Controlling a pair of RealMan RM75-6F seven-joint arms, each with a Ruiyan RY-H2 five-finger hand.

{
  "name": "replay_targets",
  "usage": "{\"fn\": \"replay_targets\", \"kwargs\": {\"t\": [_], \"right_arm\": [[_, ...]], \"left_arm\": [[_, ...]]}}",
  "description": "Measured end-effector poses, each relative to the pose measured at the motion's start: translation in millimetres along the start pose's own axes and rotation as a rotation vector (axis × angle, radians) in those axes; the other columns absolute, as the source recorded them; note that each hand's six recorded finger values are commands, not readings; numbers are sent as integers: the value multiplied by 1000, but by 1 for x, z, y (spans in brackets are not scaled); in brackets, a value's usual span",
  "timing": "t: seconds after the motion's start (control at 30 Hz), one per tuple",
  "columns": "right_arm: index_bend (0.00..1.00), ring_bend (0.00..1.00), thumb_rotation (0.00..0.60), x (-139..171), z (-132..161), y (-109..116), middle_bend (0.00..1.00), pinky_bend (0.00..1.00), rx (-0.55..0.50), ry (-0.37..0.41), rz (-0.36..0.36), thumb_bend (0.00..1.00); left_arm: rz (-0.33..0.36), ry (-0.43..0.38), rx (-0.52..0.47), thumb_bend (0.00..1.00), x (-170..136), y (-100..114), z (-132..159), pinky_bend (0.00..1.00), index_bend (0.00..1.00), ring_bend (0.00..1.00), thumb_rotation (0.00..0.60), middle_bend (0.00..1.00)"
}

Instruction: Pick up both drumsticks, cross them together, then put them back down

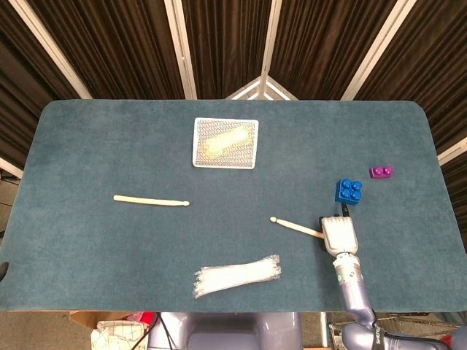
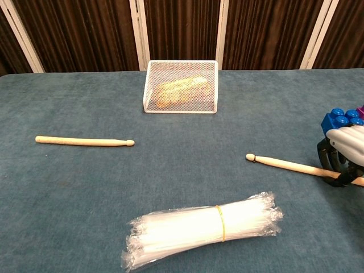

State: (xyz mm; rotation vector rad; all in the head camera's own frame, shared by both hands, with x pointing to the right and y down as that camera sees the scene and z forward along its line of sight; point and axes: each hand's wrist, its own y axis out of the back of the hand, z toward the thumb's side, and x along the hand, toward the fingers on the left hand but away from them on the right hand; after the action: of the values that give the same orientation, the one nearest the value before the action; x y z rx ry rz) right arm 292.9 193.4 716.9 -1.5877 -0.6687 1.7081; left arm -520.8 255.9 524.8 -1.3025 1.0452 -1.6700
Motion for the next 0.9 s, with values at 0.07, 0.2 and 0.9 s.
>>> {"fn": "replay_targets", "kwargs": {"t": [0.07, 0.2, 0.9], "right_arm": [[623, 464, 600, 1, -1, 0, 618, 97, -4, 8, 0, 452], [633, 472, 600, 2, -1, 4, 621, 97, -15, 33, -10, 456], [656, 478, 600, 33, -19, 73, 628, 97, -303, 308, -153, 456]], "left_arm": [[0, 0, -1, 398, 0, 0, 0, 16, 70, 0, 600, 0], [1, 0, -3, 398, 0, 1, 0, 16, 70, 0, 600, 0], [-16, -50, -10, 398, 9, -4, 8, 16, 70, 0, 600, 8]]}}
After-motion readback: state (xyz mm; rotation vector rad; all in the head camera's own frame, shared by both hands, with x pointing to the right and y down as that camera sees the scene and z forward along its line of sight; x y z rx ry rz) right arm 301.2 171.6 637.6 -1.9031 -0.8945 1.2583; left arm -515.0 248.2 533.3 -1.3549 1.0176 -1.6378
